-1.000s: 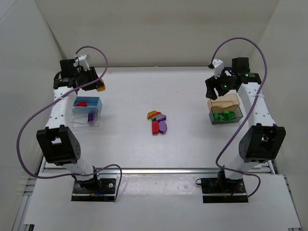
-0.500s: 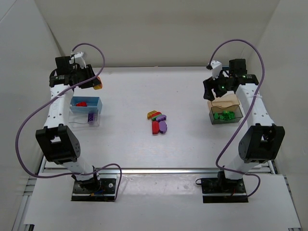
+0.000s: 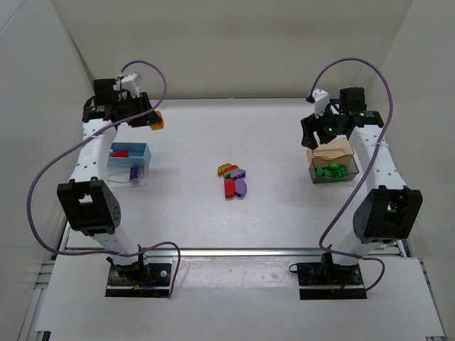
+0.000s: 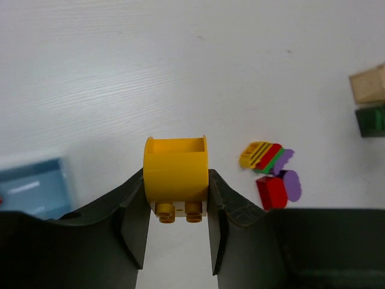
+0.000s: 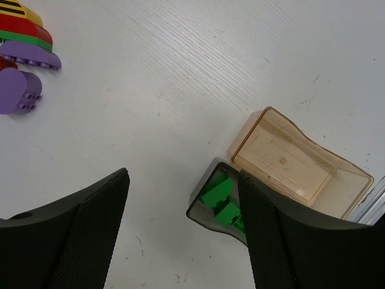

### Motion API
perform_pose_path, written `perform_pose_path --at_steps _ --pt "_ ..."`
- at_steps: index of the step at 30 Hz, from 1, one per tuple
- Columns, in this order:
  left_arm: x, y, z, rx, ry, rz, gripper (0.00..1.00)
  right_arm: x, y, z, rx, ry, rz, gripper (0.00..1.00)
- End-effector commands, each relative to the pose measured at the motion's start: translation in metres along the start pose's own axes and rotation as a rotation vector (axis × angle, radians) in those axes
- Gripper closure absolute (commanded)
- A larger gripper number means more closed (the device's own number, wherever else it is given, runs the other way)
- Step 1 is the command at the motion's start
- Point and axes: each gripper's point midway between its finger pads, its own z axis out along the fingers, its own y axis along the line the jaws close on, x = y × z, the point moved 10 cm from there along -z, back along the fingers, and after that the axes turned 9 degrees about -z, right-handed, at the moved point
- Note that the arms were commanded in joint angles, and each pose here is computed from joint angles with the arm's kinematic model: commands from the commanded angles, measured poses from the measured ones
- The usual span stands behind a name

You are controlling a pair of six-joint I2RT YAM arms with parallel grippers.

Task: Sort the legos into containers by color

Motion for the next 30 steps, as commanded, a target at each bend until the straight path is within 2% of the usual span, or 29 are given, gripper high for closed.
perform_pose_path --at_steps 1,2,4,5,7,8,9,10,11,13,14,15,18,19,21,27,30 --pt "-0.005 -0.051 0.02 0.22 0.046 0.1 0.9 -0.008 0.001 -0.019 0.054 -0.047 0.004 0.23" --pt "0.007 -0.07 0.044 0.278 0.114 0.123 0.9 -0.007 0.0 -0.022 0.067 -0.048 0.017 0.23" --pt "0.002 -0.097 0.06 0.357 0.127 0.18 0.9 -0.006 -0.005 -0.034 0.102 -0.053 0.06 0.23" --pt "0.015 -0.114 0.087 0.403 0.188 0.204 0.9 -0.005 -0.007 -0.039 0.119 -0.051 0.08 0.22" --pt "0.006 -0.141 0.104 0.457 0.172 0.259 0.9 -0.002 -0.008 -0.049 0.142 -0.049 0.134 0.22" --pt "0.024 -0.155 0.135 0.499 0.24 0.262 0.9 0.002 -0.014 -0.058 0.17 -0.048 0.164 0.22" --pt "0.013 -0.173 0.138 0.543 0.204 0.294 0.9 0.004 -0.012 -0.065 0.184 -0.049 0.196 0.22" --pt "0.021 -0.191 0.15 0.588 0.225 0.307 0.9 0.005 -0.013 -0.07 0.197 -0.053 0.213 0.22" --pt "0.038 -0.189 0.182 0.604 0.295 0.251 0.9 0.011 -0.018 -0.078 0.224 -0.052 0.245 0.22" --pt "0.033 -0.211 0.199 0.703 0.263 0.246 0.9 0.013 -0.018 -0.092 0.26 -0.073 0.277 0.21" --pt "0.043 -0.227 0.208 0.751 0.289 0.222 0.9 0.017 -0.018 -0.097 0.27 -0.07 0.293 0.21" --pt "0.053 -0.228 0.231 0.774 0.279 0.231 0.9 0.023 -0.022 -0.105 0.299 -0.072 0.323 0.2" --pt "0.072 -0.254 0.254 0.829 0.242 0.262 0.9 0.033 -0.026 -0.122 0.345 -0.08 0.388 0.2" --pt "0.073 -0.265 0.26 0.874 0.191 0.29 0.9 0.034 -0.025 -0.127 0.355 -0.085 0.403 0.2" --pt "0.086 -0.273 0.274 0.899 0.185 0.256 0.9 0.04 -0.026 -0.134 0.367 -0.087 0.434 0.2" --pt "0.101 -0.32 0.288 1.008 0.011 0.29 0.9 0.047 -0.021 -0.137 0.334 -0.066 0.448 0.2" --pt "0.11 -0.335 0.29 1.025 -0.04 0.307 0.9 0.049 -0.016 -0.134 0.28 -0.061 0.446 0.2"
